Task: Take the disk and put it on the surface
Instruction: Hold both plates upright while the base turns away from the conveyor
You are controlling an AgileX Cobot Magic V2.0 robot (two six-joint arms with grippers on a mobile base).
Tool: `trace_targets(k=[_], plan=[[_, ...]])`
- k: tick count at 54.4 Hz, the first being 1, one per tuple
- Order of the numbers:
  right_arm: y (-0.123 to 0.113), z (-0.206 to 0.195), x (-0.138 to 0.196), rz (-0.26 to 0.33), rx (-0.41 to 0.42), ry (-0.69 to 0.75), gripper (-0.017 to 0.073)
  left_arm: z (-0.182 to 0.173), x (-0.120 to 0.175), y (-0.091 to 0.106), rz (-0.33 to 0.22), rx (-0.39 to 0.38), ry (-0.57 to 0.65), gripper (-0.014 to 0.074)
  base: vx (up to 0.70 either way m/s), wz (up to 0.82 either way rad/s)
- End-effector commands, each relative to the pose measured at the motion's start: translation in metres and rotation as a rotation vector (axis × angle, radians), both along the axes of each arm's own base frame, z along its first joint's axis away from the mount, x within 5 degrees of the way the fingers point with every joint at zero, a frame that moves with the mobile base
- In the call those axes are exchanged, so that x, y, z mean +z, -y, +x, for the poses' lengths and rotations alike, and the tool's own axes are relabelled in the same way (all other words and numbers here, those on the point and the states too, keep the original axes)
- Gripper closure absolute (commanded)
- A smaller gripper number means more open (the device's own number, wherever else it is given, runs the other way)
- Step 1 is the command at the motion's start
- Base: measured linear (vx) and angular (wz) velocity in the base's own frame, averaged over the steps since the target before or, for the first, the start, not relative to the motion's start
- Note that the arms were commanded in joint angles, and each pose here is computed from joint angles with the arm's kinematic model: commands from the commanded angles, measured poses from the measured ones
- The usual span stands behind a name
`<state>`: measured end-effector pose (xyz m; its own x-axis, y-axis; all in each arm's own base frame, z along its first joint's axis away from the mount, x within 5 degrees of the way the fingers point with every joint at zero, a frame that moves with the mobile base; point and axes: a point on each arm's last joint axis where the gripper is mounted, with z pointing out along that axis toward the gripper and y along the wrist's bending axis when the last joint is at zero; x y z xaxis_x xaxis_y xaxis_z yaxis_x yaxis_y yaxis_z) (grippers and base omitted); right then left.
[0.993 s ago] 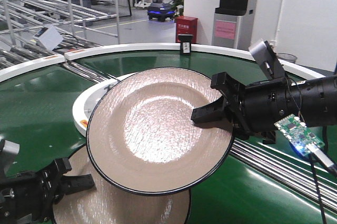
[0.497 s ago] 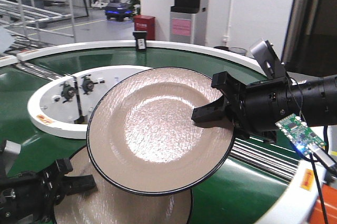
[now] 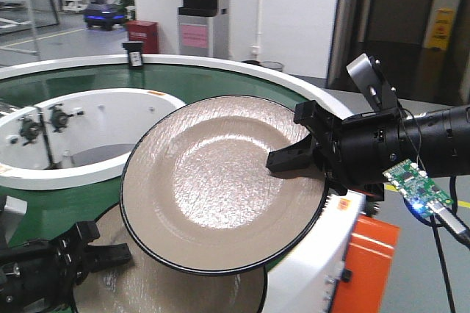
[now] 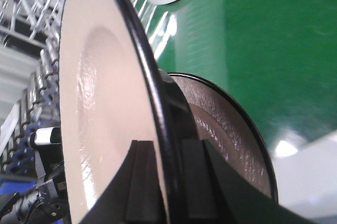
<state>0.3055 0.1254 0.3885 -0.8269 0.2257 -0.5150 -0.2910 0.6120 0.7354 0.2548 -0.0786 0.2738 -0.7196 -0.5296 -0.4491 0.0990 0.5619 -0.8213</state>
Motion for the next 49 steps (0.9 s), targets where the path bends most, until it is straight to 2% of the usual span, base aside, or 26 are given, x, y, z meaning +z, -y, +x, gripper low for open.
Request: trace_targets(k=[1,23,49], plan=[[0.0020,-0.0090,0.0354,0.128,-0.047,0.092,0.0568,-0.0019,0.0268,0.0044,-0.143,-0.001,0.052,0.0594,-0.11,-0.39],[0.0020,-0.0090,0.0353,0.127,-0.047,0.092,0.0568,-0.0019,0.0268,0.0044,-0.143,-0.001,0.052,0.0594,-0.09,-0.48],[0.0020,-0.0090,0.0353,0.127,-0.047,0.092,0.0568,-0.0019,0.0268,0.0044,-0.143,-0.001,0.052,0.0592,-0.02,-0.63]])
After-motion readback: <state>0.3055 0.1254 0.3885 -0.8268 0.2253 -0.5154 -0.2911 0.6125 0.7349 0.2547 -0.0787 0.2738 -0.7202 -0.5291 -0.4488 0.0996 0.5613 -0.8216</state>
